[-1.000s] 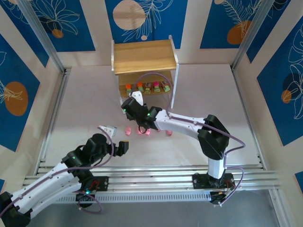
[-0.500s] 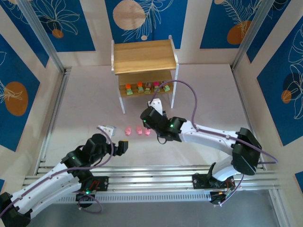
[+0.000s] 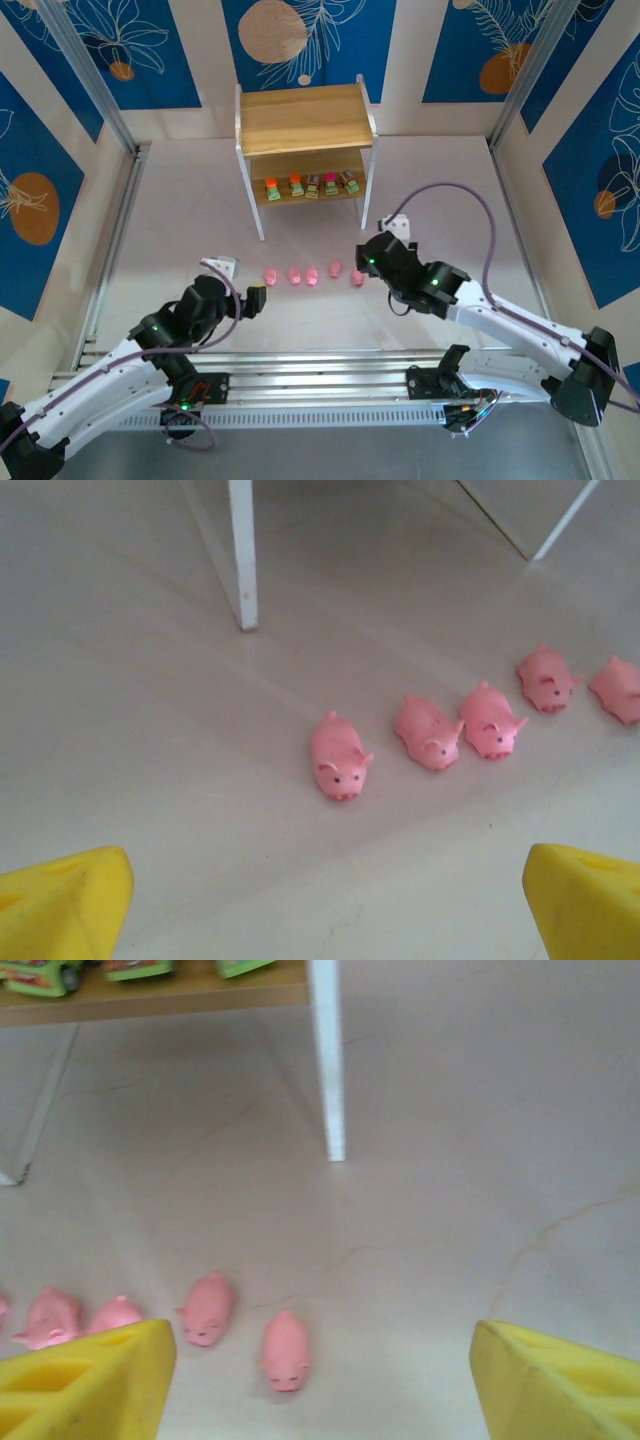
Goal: Place and organize the plastic toys onto the shelf
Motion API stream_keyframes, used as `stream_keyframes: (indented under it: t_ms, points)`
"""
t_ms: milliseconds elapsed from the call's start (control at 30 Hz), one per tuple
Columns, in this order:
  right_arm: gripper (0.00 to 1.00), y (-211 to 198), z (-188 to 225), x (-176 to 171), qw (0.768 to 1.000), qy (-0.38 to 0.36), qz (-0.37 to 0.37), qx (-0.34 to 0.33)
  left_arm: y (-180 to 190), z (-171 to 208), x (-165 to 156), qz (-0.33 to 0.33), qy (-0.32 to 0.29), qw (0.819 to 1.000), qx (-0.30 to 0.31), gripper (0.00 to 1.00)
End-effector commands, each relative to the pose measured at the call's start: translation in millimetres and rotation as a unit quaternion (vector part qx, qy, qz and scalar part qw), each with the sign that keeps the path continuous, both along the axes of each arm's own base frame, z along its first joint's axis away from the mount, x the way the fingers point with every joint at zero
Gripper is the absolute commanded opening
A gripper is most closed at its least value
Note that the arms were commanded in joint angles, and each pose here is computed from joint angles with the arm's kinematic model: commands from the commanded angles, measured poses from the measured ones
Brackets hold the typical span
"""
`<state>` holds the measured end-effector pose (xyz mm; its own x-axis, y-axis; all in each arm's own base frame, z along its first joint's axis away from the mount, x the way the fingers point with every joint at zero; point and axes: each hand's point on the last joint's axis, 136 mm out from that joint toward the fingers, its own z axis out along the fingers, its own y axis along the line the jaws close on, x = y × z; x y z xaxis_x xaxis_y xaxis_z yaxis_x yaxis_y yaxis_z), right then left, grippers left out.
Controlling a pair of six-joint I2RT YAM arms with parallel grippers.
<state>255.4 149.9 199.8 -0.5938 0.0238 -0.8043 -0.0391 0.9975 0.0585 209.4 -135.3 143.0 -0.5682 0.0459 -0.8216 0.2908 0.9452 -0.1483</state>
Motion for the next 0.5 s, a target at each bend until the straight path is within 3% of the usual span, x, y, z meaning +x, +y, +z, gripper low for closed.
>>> stream_keyframes:
  t_ms: [0, 467]
  points:
    - [0.81, -25, -2, -6, 1.0, 0.007, -0.012, -0.015, 8, 25, 14, 0.028, -0.04, 0.999, 0.015, 1.0]
    - [0.88, -57, 5, -8, 1.0, 0.005, -0.03, -0.008, 15, 51, 31, 0.051, -0.071, 0.995, 0.039, 1.0]
